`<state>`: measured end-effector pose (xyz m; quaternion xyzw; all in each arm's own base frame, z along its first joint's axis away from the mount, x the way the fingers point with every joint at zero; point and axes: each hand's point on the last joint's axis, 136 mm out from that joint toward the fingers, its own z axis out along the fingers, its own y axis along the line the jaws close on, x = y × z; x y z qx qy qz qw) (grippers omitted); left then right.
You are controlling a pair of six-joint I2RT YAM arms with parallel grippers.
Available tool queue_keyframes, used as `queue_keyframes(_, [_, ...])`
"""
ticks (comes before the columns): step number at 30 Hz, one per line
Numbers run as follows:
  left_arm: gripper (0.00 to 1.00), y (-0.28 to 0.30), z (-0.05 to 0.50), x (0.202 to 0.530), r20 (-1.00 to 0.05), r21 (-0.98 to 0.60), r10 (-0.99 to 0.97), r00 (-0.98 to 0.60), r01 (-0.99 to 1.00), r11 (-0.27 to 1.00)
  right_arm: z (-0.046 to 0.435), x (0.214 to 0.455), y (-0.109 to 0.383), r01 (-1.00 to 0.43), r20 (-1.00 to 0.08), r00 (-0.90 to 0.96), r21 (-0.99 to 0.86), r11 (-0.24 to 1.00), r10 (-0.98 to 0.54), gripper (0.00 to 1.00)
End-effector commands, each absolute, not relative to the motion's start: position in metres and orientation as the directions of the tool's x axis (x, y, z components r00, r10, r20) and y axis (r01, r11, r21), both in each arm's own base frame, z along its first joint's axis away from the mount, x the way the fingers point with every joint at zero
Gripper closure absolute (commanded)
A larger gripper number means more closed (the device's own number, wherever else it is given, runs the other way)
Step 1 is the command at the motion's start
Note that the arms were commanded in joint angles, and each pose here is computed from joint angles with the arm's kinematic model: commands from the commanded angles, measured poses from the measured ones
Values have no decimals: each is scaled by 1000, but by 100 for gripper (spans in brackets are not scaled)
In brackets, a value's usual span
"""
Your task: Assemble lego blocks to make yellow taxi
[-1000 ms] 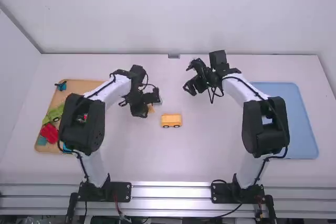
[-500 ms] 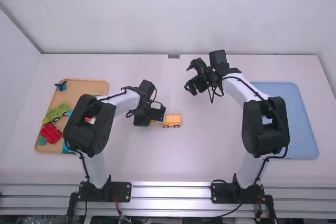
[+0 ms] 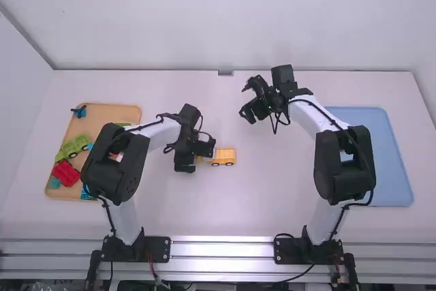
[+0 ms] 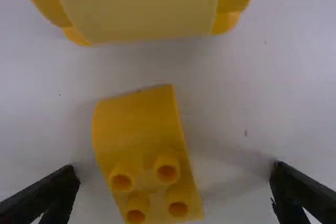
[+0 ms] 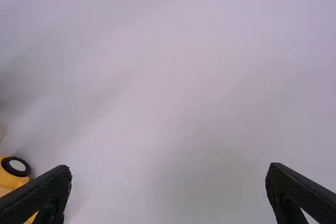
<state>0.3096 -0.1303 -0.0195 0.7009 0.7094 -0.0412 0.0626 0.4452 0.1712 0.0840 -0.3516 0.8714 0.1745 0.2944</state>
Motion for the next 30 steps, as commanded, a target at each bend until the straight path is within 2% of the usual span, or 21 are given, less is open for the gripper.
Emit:
queue_keyframes(1, [1,-141,-9,310,-247,1,969,-26,1000,27,103,452,175,-734,-670,-530,55,677,-521,1])
queue_keyframes(3, [1,-144,2,314,-315,0,948,-40,999,42,104,453,176,-735,-671,-528,54,676,-520,2])
queue_keyframes(8, [1,-143,33,315,-598,-30,800,-34,999,19,103,452,176,-736,-671,-529,58,675,-519,1])
queue_keyframes(11, [1,-136,41,314,-716,-19,697,-37,999,33,104,453,177,-738,-676,-525,57,673,-517,1])
queue_keyframes(14, [1,-135,42,315,-816,9,576,-39,997,80,106,455,178,-739,-685,-516,52,671,-515,1])
queue_keyframes(15, [1,-135,40,317,-861,8,505,-61,991,132,107,455,178,-742,-688,-510,47,669,-517,1])
queue_keyframes(19, [1,-133,17,317,-889,-56,427,-164,965,254,107,455,179,-743,-689,-509,49,667,-516,1])
queue_keyframes(24, [3,-139,5,310,-922,-26,369,-118,969,245,106,454,178,-743,-686,-512,52,668,-517,1])
queue_keyframes(27, [22,-138,-2,309,-917,-19,381,-116,968,249,105,452,178,-742,-679,-520,58,668,-519,2])
queue_keyframes(30, [27,-136,-6,310,-908,-19,401,-124,966,257,103,450,178,-741,-671,-528,66,668,-520,1])
